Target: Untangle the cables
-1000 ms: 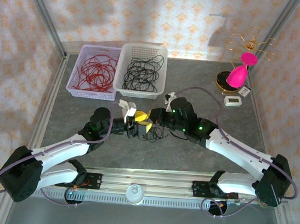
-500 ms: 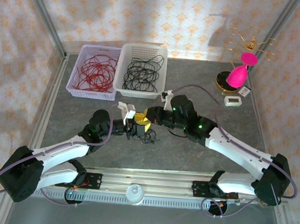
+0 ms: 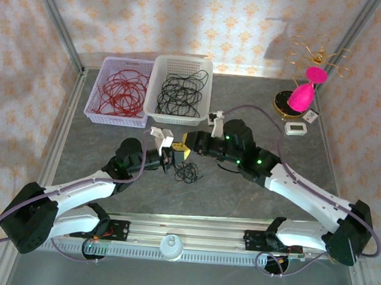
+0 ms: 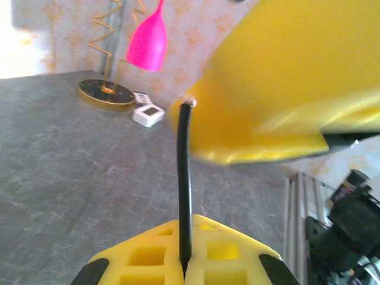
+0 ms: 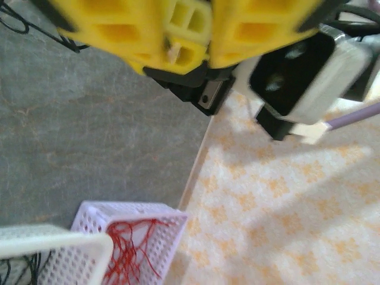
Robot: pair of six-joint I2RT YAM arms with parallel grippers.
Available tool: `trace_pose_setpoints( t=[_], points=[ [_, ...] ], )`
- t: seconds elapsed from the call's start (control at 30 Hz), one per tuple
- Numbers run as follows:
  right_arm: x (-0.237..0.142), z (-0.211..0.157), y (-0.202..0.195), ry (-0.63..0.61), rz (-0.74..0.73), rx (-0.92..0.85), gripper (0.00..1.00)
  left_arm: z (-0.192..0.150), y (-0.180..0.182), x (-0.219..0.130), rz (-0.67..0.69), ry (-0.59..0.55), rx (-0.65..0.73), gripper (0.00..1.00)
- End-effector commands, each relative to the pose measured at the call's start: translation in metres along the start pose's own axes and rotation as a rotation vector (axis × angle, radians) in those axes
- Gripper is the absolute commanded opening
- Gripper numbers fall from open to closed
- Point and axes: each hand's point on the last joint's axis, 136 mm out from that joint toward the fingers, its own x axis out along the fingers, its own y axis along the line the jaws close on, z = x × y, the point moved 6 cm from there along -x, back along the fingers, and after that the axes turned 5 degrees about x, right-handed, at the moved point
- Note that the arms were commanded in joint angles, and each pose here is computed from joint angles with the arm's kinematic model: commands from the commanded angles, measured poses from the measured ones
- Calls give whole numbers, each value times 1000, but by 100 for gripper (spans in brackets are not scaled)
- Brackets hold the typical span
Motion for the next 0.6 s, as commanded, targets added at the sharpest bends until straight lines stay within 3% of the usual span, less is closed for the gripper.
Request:
trace_pose_setpoints(
  t=[0.0, 0.13, 0.2, 0.23, 0.3, 0.57],
  points=[
    [-32, 24, 18, -148, 39, -109, 41, 32, -1, -5, 71, -125, 20, 0],
    [-69, 31, 3, -284, -43, -262, 52, 52, -7, -10, 64, -170, 8, 0],
    [-77, 21, -8, -320, -30, -350, 51, 63, -12, -8, 37, -176, -14, 0],
    [-77, 15, -12, -326, -6, -398, 45, 67, -14, -6, 24, -170, -23, 0],
    [-71, 1, -21, -295, 51, -469, 43, 73, -15, -2, 29, -149, -46, 0],
    [-47, -22, -13, -272, 379, -630, 50, 106, -24, 1, 16, -176, -99, 0]
  ],
)
